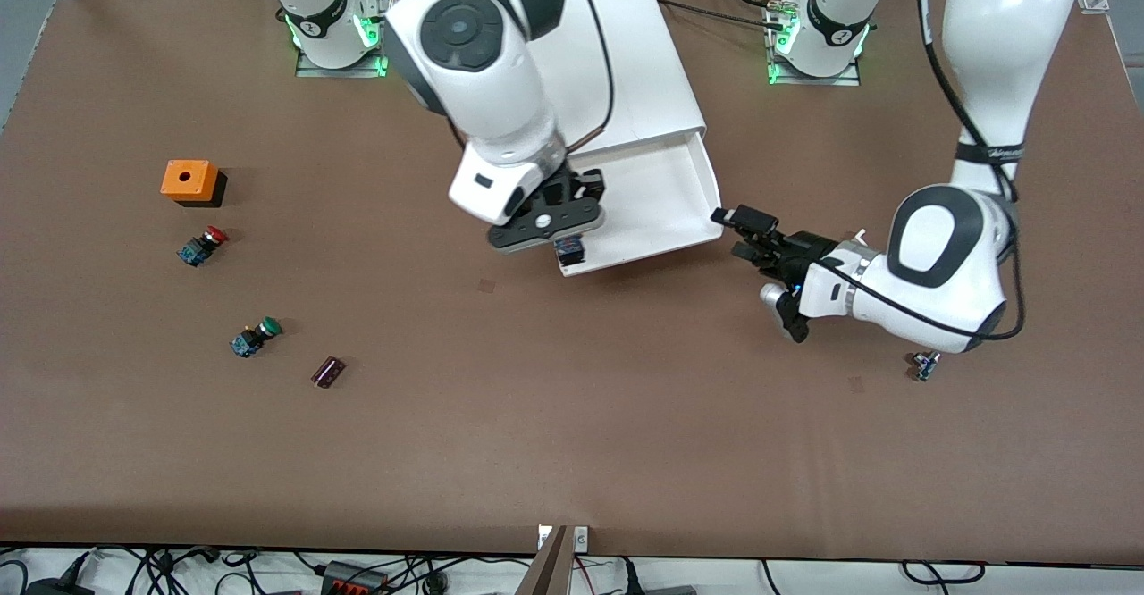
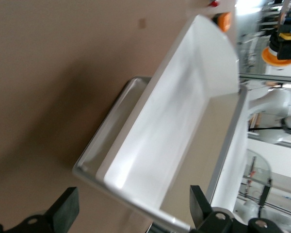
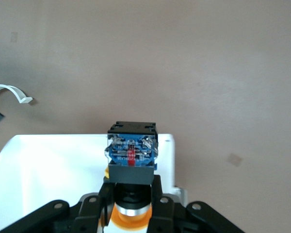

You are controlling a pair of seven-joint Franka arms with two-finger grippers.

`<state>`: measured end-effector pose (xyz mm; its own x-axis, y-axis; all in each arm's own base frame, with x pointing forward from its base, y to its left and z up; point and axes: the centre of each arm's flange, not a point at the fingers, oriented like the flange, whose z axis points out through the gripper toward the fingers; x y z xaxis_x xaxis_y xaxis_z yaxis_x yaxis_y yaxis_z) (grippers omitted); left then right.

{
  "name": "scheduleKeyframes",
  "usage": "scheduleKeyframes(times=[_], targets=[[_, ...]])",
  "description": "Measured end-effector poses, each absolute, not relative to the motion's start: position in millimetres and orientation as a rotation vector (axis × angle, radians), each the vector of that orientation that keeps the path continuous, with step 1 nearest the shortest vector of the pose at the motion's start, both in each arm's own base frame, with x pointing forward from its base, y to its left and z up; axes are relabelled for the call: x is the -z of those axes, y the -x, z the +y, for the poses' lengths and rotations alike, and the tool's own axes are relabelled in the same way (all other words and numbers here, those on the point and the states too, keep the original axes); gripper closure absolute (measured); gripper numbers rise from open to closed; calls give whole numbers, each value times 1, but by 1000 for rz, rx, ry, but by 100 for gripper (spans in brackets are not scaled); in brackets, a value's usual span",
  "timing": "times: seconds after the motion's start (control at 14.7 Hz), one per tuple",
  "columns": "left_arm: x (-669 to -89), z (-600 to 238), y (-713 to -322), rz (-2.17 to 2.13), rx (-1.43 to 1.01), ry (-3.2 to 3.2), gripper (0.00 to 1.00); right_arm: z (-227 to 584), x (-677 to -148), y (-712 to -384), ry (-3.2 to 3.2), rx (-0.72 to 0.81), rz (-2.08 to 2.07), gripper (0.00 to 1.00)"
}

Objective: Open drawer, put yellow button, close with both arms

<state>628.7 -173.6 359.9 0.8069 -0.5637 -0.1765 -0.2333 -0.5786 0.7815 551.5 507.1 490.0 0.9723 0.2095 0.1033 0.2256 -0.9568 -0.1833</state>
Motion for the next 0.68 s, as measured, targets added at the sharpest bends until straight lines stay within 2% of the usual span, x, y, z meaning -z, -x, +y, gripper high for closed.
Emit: scheduleKeyframes(times=[0.41,0.68], targets=[[-383,-147,-619,-402,745,-2569,0,547,-449,-526,2948,63,-342,67],[-397,-143,-617,-297,795,-2861,0,562,-430,-510,2970,13,-358,67]])
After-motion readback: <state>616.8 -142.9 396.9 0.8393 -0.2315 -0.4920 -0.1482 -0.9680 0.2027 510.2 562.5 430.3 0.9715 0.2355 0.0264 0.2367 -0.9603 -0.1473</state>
